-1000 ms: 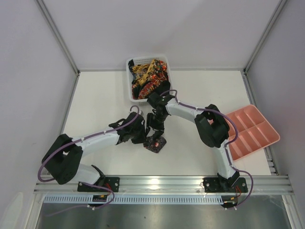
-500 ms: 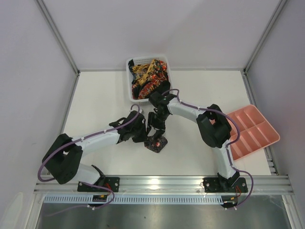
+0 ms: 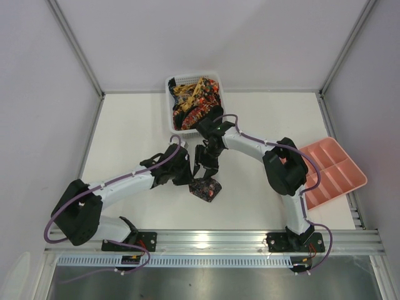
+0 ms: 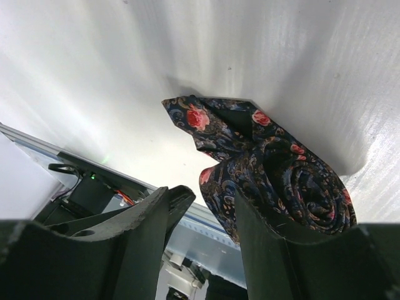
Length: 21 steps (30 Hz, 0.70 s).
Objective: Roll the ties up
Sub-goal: Roll the tie
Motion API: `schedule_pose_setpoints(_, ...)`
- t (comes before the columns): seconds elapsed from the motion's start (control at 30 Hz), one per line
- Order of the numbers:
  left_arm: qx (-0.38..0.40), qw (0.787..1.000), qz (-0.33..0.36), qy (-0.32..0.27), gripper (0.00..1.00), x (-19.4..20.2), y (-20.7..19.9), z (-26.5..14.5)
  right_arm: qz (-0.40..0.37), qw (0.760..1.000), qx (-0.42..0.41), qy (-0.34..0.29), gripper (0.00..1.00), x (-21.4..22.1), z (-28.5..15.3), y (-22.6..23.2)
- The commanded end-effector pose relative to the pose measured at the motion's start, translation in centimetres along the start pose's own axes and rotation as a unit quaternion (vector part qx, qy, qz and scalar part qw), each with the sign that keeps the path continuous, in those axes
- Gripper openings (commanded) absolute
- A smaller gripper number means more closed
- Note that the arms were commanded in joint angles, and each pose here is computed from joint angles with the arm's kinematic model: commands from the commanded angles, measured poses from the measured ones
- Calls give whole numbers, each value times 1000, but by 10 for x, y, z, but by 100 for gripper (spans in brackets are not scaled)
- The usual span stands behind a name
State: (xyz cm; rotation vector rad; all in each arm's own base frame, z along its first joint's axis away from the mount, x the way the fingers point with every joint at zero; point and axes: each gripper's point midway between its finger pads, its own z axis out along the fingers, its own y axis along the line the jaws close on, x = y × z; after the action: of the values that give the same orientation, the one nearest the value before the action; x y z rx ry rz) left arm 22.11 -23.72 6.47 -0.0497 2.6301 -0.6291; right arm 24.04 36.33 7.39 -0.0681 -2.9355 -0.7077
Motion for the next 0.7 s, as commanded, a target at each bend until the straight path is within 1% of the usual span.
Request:
schedule_pose_setpoints(0.0, 19, 999, 9, -37, 4, -22, -16, -12, -15, 1000, -6, -16, 52, 4, -21, 4)
schedule_pose_setpoints(0.13, 17, 999, 10, -36, 4, -21, -15, -14, -27, 998, 3, -53, 52, -2, -43, 3)
schedule_pose_setpoints(0.17, 18, 999, 11, -38, 4, -22, -15, -15, -31, 997, 7, -71, 52, -6, -52, 2)
schedule_pose_setpoints(0.3, 17, 999, 15, -38, 4, -24, -16, -18, -31, 997, 16, -72, 52, 1, -72, -12)
schedule_pose_setpoints(0.37, 18, 999, 17, -38, 4, -25, -17, -19, -35, 997, 12, -68, 51, 7, -78, -19)
schedule_pose_setpoints(0.4, 20, 999, 18, -37, 4, -25, -19, -20, -38, 996, 1, -79, 51, 8, -90, -21)
schedule_pose_setpoints(0.43, 22, 999, 19, -35, 4, -25, -20, -20, -38, 997, 7, -69, 50, 15, -86, -34)
schedule_pose_setpoints(0.47, 27, 999, 22, -32, 4, -25, -23, -21, -60, 996, -5, -61, 49, 20, -88, -37)
schedule_pose_setpoints(0.5, 29, 999, 23, -25, 4, -25, -26, -19, -80, 993, -35, -78, 47, 19, -99, -34)
schedule_pose_setpoints(0.53, 29, 999, 24, -23, 4, -26, -27, -19, -81, 995, -49, -45, 43, 34, -88, -46)
schedule_pose_setpoints(0.57, 30, 999, 25, -22, 4, -26, -28, -19, -108, 989, -81, -54, 41, 31, -89, -42)
schedule_pose_setpoints(0.6, 31, 999, 25, -20, 4, -28, -30, -17, -108, 987, -102, -57, 39, 31, -92, -48)
schedule_pose_setpoints(0.63, 28, 999, 29, -19, 4, -29, -30, -15, -100, 988, -108, -46, 35, 36, -84, -61)
schedule_pose_setpoints(0.67, 24, 999, 30, -14, 5, -31, -29, -12, -110, 983, -136, -50, 23, 36, -84, -57)
